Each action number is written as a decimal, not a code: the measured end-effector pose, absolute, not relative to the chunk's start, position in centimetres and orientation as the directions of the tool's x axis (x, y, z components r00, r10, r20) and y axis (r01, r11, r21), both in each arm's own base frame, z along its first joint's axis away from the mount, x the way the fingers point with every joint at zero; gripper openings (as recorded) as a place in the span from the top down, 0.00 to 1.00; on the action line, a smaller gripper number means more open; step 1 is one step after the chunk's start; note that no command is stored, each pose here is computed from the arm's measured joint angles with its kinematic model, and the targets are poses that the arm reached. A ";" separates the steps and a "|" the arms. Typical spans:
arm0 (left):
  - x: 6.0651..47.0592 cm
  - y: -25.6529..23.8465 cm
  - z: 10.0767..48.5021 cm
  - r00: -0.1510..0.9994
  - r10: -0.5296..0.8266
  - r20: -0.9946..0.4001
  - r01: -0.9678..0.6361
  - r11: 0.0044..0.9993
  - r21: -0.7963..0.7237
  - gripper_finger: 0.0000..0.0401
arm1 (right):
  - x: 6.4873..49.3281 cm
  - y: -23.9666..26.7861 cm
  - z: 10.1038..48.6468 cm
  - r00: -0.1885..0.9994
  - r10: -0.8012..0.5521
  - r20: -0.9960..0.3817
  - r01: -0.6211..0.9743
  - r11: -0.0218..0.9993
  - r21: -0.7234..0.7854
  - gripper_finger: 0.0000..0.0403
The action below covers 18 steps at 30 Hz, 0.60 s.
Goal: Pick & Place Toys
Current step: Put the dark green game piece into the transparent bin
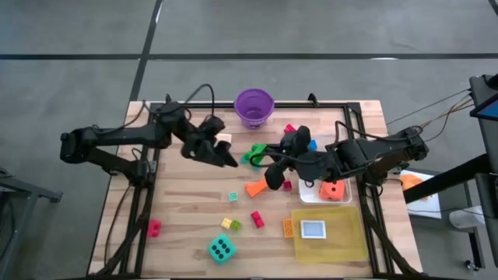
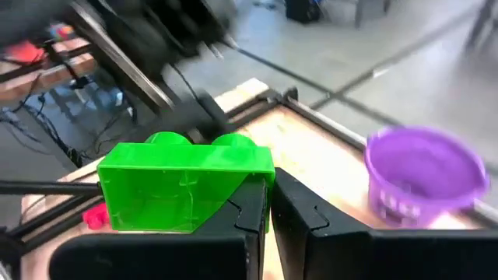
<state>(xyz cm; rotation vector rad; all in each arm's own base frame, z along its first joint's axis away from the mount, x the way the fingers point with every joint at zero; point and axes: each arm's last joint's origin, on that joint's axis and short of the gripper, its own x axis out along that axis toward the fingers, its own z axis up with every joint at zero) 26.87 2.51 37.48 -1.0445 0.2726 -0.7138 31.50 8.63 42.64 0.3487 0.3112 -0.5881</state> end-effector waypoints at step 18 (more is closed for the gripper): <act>21.2 3.8 34.2 0.800 -0.495 -0.341 0.033 0.603 -0.797 0.09 | 27.2 -1.9 38.4 0.276 -0.370 -0.887 0.915 0.384 0.124 0.97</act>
